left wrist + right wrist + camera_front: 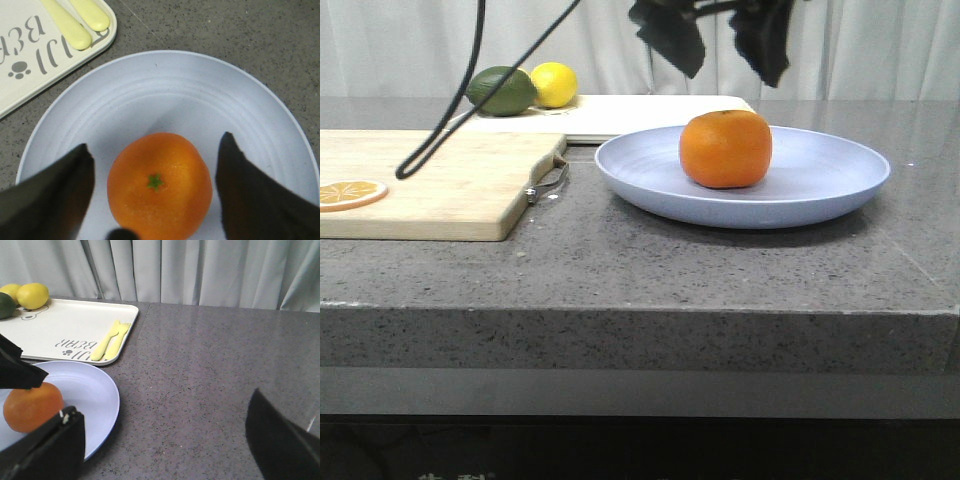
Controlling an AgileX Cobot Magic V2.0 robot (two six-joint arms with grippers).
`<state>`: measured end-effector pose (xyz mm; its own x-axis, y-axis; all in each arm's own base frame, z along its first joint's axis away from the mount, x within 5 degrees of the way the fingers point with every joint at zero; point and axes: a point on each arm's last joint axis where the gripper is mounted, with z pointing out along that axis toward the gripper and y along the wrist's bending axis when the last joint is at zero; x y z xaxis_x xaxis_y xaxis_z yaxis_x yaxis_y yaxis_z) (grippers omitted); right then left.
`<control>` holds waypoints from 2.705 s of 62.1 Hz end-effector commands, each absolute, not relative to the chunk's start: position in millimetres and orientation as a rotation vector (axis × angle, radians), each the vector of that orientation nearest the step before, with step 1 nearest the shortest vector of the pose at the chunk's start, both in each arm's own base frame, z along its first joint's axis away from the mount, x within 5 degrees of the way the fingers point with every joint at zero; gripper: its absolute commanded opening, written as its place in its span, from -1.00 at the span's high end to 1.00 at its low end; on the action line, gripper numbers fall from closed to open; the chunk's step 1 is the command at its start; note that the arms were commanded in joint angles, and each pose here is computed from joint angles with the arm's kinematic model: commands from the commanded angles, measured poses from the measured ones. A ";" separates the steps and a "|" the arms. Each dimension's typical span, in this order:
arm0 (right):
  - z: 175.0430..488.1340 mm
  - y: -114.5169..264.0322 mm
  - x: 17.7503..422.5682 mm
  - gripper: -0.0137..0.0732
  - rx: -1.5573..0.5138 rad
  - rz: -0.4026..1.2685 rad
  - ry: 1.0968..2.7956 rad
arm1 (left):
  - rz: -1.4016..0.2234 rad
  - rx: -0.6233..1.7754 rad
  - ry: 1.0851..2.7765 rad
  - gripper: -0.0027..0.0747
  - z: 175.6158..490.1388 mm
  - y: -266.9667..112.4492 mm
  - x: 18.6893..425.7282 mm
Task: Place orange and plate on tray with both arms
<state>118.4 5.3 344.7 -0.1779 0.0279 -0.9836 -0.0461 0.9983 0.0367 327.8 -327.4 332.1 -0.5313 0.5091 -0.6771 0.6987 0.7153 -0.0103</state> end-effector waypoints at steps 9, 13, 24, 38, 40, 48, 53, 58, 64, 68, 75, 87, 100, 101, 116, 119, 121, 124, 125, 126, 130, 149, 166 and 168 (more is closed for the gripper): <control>363.9 4.5 119.0 -0.82 -0.007 0.061 1.633 | -0.411 0.885 2.161 0.98 380.5 -317.5 313.1; 363.9 4.5 119.0 -0.82 -0.007 0.061 1.633 | -0.404 0.891 2.176 0.98 380.0 -316.6 312.3; 363.9 4.5 119.0 -0.82 -0.007 0.061 1.633 | -0.357 0.935 2.285 0.98 372.5 -311.0 306.8; 362.8 4.7 118.9 -0.82 -0.008 0.061 1.646 | -0.255 1.001 2.440 0.98 366.0 -299.8 298.1; 362.4 4.7 118.9 -0.82 -0.008 0.062 1.651 | -0.247 1.006 2.455 0.98 367.5 -298.4 296.7; 361.8 4.8 118.8 -0.82 -0.009 0.062 1.656 | -0.251 1.001 2.442 0.98 376.6 -294.7 293.3; 361.8 4.8 118.8 -0.82 -0.009 0.062 1.656 | -0.261 0.992 2.422 0.98 385.8 -290.5 289.3; 361.8 4.8 118.8 -0.82 -0.009 0.062 1.656 | -0.259 0.976 2.406 0.98 395.3 -282.2 285.6; 361.9 4.7 118.8 -0.82 -0.009 0.062 1.655 | -0.226 0.908 2.402 0.98 407.8 -258.2 286.2; 361.9 4.7 118.8 -0.82 -0.009 0.062 1.655 | -0.210 0.831 2.420 0.98 413.8 -237.0 289.7; 361.9 4.7 118.8 -0.82 -0.009 0.062 1.655 | -0.174 0.675 2.458 0.98 421.0 -191.2 296.8; 361.9 4.7 118.8 -0.82 -0.009 0.062 1.655 | -0.106 0.376 2.473 0.98 425.9 -106.9 291.1; 361.7 4.8 118.8 -0.82 -0.009 0.062 1.657 | -0.075 0.117 2.411 0.98 406.5 -41.4 257.2; 361.7 4.8 118.8 -0.82 -0.009 0.062 1.657 | -0.074 0.102 2.405 0.98 404.7 -38.0 254.0; 355.0 5.0 131.5 -0.82 -0.008 0.062 1.711 | -0.059 -0.050 2.249 0.98 372.0 -6.2 191.7; 353.1 5.4 135.2 -0.82 -0.010 0.063 1.727 | -0.060 -0.049 2.208 0.98 367.3 -5.8 179.9; 351.2 5.5 138.6 -0.82 -0.010 0.064 1.740 | -0.063 -0.048 2.163 0.98 366.4 -5.5 169.9; 348.9 5.7 143.6 -0.82 -0.010 0.064 1.754 | -0.064 -0.047 2.125 0.98 358.9 -5.1 159.1; 348.2 5.8 145.1 -0.82 -0.010 0.064 1.758 | -0.065 -0.047 2.109 0.98 356.3 -4.9 152.6; 347.4 5.8 146.8 -0.82 -0.009 0.063 1.762 | -0.066 -0.047 2.096 0.98 354.9 -4.8 148.5; 344.0 5.8 153.4 -0.82 -0.008 0.062 1.780 | -0.068 -0.045 2.031 0.98 348.4 -4.2 130.4; 330.4 7.4 187.3 -0.82 -0.002 0.075 1.929 | -0.079 -0.039 1.748 0.98 323.4 -1.8 56.6; 330.6 16.4 237.9 -0.82 0.115 0.248 2.095 | -0.083 -0.035 1.616 0.98 311.3 -1.0 31.0; 327.6 19.4 246.3 -0.82 0.121 0.270 2.119 | -0.083 -0.034 1.615 0.98 310.7 -1.0 30.7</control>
